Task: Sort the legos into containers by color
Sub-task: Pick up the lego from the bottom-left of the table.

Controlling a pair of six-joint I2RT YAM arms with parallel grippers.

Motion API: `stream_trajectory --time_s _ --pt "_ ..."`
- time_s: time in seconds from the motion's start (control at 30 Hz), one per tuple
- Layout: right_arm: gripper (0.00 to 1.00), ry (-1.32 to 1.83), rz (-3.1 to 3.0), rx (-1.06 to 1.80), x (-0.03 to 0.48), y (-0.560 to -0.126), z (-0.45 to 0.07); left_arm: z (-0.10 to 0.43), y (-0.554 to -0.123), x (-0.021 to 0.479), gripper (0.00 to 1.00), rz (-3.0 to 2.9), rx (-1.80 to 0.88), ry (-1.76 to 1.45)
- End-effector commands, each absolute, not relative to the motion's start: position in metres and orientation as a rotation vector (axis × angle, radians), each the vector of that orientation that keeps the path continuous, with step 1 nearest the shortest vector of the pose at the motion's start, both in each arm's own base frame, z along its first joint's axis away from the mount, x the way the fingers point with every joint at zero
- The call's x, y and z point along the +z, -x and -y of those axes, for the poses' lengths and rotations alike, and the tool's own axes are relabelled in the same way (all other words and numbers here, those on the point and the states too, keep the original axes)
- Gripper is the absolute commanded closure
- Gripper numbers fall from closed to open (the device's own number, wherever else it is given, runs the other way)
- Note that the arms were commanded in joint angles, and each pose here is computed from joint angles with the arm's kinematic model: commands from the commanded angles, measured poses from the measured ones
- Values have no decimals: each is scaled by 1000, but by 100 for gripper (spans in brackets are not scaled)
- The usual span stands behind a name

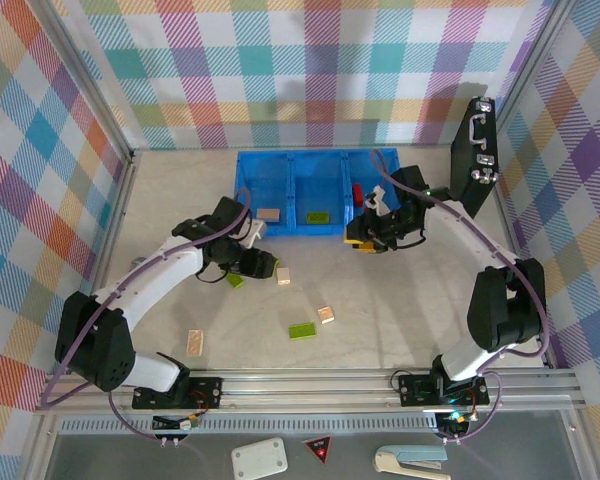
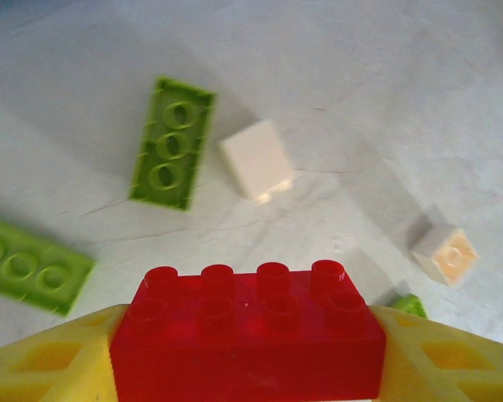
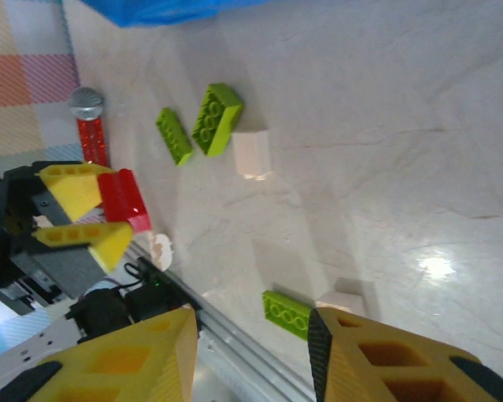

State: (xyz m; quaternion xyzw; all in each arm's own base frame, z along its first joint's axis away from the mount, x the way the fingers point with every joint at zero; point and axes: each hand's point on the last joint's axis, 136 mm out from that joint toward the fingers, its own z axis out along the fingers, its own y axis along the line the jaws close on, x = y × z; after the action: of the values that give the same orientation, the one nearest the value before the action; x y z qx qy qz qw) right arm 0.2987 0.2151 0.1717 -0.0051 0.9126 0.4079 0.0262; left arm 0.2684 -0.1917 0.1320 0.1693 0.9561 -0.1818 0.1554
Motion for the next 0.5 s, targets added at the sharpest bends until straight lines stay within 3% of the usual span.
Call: stream_trajectory --time_s 0.0,0.3,0.47 --pt "59 46 -2786 1408 186 -285 -230 220 -256 152 41 -2644 -634 -760" --pt "55 116 -2827 1539 183 -255 -265 255 -235 186 46 -2369 -730 -1125" --pt "48 201 -2801 1666 192 -237 -290 267 -214 211 47 -2162 -818 -1251"
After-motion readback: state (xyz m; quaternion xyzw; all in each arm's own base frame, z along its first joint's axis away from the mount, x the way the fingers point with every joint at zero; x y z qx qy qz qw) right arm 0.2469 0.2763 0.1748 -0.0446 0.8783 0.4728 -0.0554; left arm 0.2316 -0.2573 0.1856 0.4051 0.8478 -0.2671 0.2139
